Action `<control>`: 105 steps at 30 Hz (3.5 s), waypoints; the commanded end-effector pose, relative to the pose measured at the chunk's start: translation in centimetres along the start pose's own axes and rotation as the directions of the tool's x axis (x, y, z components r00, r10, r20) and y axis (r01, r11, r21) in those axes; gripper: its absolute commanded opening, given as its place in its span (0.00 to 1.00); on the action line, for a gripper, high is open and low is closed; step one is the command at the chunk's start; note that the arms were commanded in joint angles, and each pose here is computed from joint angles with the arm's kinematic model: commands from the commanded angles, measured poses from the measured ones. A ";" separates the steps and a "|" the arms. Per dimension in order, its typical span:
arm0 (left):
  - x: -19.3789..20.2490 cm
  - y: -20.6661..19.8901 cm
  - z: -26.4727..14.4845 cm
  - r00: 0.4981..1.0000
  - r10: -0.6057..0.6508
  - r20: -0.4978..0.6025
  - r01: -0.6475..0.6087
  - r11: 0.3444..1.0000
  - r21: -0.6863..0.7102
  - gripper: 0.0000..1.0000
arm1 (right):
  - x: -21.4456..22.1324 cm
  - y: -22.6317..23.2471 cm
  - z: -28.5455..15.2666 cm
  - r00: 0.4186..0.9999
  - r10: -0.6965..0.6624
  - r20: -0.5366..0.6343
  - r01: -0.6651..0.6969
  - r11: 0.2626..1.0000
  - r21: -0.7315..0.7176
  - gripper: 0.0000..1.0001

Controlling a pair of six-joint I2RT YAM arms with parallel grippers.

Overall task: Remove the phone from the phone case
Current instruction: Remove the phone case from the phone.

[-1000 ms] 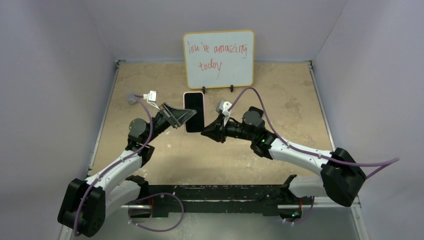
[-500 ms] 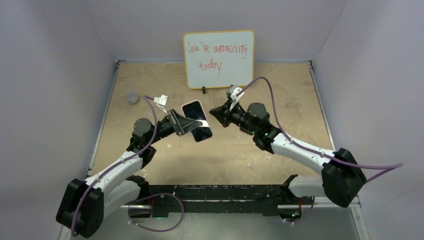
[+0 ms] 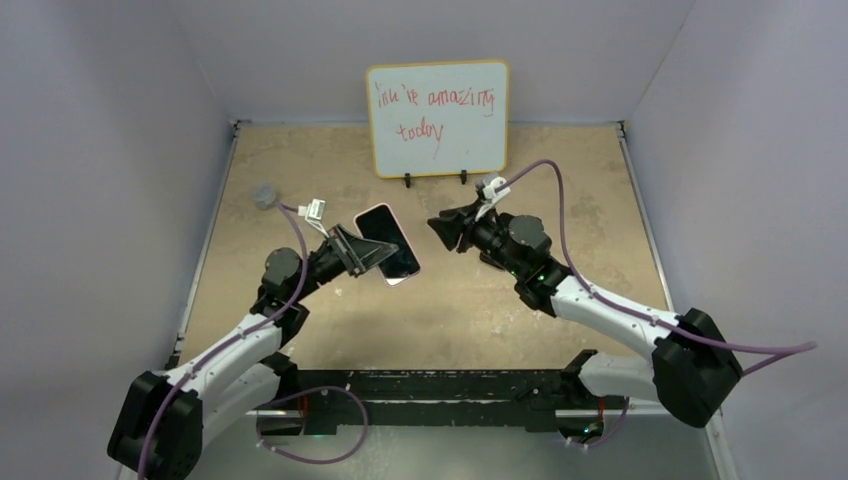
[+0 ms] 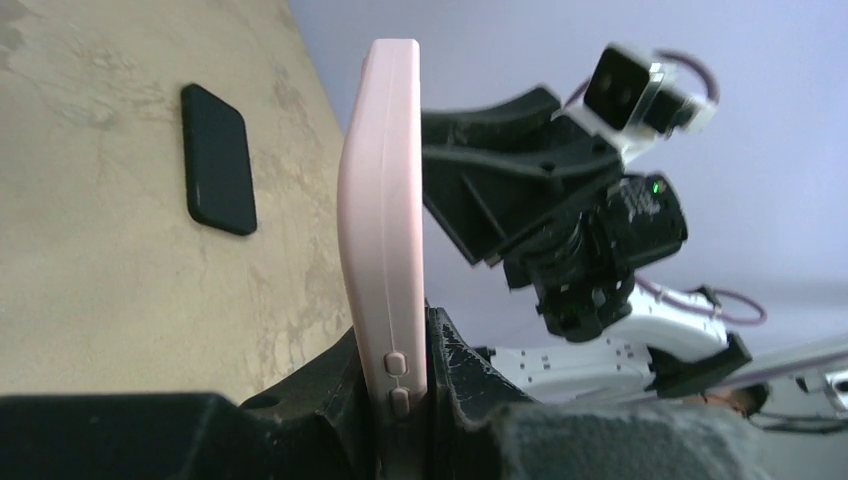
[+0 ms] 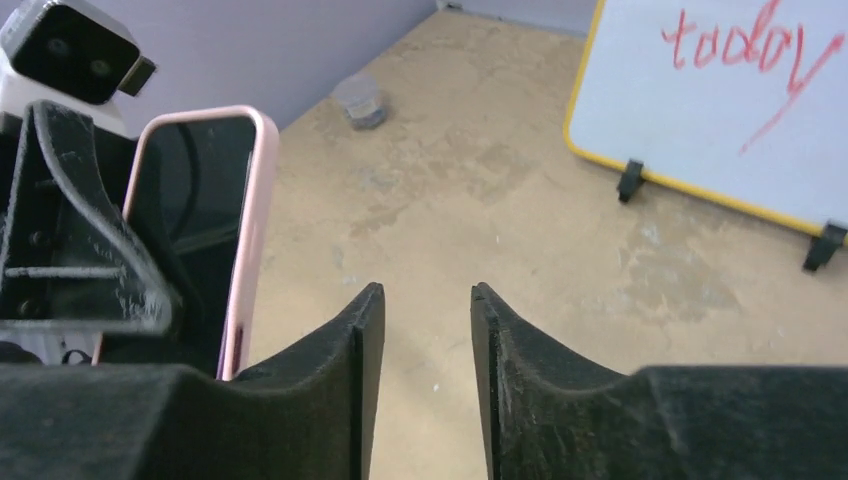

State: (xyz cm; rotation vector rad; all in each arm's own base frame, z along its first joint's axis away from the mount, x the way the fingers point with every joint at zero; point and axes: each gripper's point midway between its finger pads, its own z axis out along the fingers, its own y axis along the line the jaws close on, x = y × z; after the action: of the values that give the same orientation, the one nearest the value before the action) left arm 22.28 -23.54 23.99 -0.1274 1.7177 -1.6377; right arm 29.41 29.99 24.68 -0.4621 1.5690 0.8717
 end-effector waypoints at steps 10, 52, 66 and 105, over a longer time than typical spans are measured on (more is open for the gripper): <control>-6.6 -1.5 -1.5 0.907 -0.113 0.405 0.075 0.991 0.108 0.00 | 1.5 5.7 -3.1 0.946 0.307 0.100 -0.292 0.946 -0.140 0.65; -7.5 -4.9 -2.4 0.891 -0.180 0.417 0.082 0.967 0.243 0.00 | 1.4 13.6 1.1 0.907 0.401 0.132 -0.335 0.873 -0.354 0.31; -6.4 -5.7 -2.0 0.918 -0.217 0.331 0.133 0.957 0.259 0.00 | 4.3 11.6 1.4 0.965 0.246 0.089 -0.216 0.942 -0.257 0.00; -5.5 -6.1 -1.3 0.951 -0.130 0.280 0.053 0.963 0.265 0.00 | 2.7 14.4 -1.8 0.930 0.365 0.035 -0.302 0.816 -0.494 0.52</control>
State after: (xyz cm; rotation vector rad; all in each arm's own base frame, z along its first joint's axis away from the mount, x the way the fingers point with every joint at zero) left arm 23.70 -20.95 26.92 -0.4386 1.4492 -1.7673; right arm 18.41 38.07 21.47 -0.4464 1.4846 1.4811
